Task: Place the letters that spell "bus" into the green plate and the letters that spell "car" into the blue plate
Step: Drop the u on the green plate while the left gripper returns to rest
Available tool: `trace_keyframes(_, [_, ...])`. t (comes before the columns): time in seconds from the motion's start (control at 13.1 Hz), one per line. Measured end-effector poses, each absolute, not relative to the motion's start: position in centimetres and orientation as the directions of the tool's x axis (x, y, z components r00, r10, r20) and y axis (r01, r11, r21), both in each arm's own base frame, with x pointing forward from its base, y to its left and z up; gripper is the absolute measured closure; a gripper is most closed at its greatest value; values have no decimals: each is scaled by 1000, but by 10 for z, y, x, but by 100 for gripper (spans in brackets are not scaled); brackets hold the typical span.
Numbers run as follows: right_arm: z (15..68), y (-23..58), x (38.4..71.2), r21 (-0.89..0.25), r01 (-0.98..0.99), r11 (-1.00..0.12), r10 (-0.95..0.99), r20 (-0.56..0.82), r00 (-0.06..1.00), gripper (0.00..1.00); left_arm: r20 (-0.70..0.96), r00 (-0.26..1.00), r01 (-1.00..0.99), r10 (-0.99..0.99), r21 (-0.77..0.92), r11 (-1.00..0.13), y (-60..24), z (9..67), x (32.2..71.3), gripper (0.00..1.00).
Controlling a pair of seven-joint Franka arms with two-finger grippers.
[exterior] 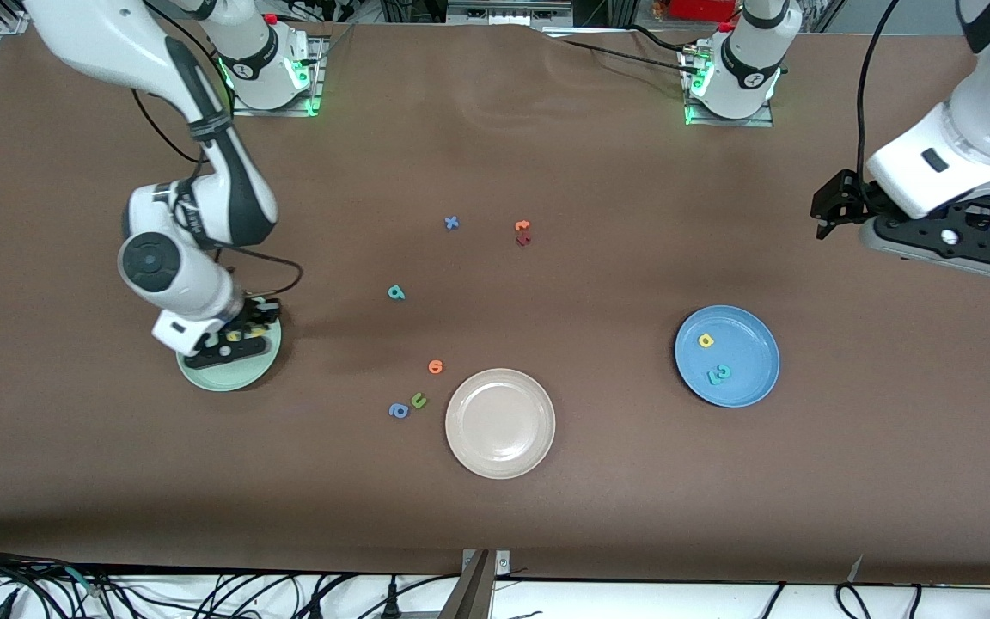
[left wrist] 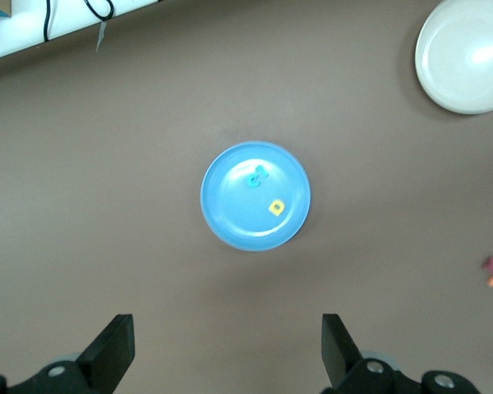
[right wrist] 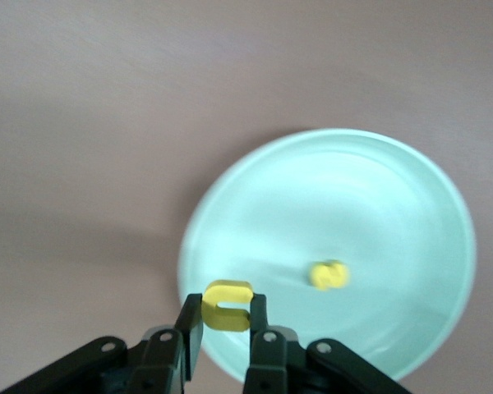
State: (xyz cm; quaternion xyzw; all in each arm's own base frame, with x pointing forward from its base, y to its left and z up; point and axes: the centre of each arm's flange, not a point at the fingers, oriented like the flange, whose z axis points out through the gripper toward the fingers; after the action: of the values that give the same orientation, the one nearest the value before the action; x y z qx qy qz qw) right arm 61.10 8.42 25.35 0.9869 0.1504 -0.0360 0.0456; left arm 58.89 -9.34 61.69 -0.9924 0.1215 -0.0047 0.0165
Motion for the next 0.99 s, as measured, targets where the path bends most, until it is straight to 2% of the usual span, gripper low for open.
trace_keyframes(0.23, [232,54,613,91,336,-937,329,-81,941,73,-13,988,-154,-155,24,-988,-71,593,583,0])
trace_keyframes(0.46, [204,55,609,92,345,-934,339,-72,938,73,12,987,-161,-160,15,-987,-89,593,582,0])
trace_keyframes(0.69, [203,55,610,93,345,-934,340,-69,938,69,13,989,-144,-144,9,-989,-81,599,578,0])
trace_keyframes(0.99, [228,64,611,89,278,-957,274,-52,960,28,-14,991,-131,-131,7,-991,-71,594,561,0])
